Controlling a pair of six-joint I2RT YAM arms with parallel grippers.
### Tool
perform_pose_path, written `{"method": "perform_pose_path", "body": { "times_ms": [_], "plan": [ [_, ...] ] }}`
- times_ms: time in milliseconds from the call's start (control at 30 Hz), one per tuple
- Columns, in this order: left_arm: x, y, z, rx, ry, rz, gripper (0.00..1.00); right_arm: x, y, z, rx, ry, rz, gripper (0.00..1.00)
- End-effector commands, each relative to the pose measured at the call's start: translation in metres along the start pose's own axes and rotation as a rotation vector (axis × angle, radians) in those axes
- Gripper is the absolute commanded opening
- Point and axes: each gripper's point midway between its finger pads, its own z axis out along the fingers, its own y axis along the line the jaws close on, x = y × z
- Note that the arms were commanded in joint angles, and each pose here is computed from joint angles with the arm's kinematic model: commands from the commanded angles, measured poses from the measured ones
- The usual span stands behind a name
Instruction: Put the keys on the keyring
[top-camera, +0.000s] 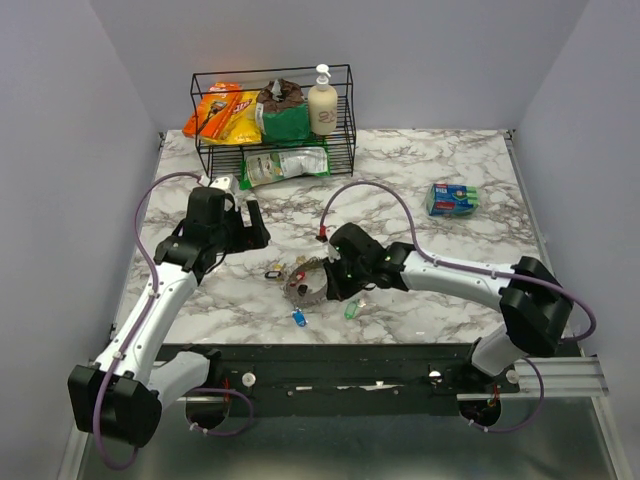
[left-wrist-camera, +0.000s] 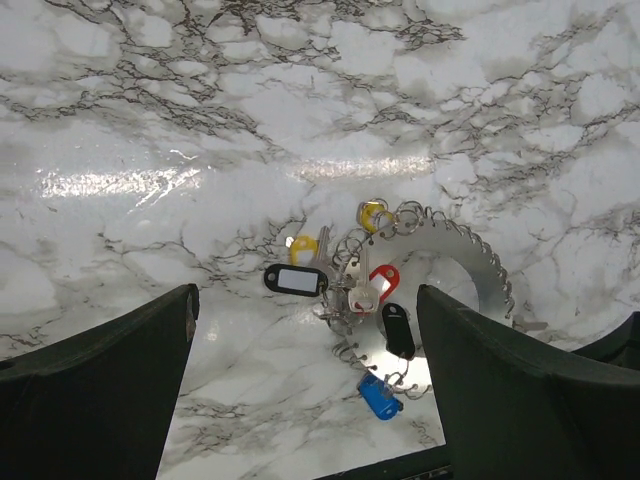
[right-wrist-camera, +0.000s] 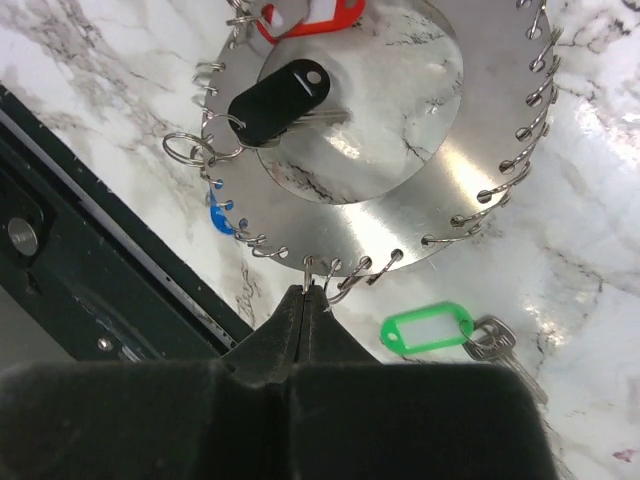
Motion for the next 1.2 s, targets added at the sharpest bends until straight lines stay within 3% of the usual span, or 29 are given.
{"method": "perform_pose_path", "body": {
  "times_ms": [0,167,567,1167],
  "plan": [
    [-0.017,-0.002,-0.012,-0.004,-0.058,0.024,0.99,-0.025,0.006,-0.032,0.010,-0.091,-0.144,0.01],
    [-0.024,-0.007,-0.016,0.015,-0.078,0.036,0.99,-0.046,0.004,-0.058,0.050,-0.184,-0.210,0.01],
    [-0.052,-0.034,-0.031,0.134,-0.132,0.109,0.99,-0.060,0.031,-0.095,-0.081,-0.310,-0.364,0.01],
    [-0.060,-0.101,-0.080,0.528,-0.231,0.330,0.98,-0.081,0.092,-0.142,-0.356,-0.443,-0.662,0.01]
  ]
}}
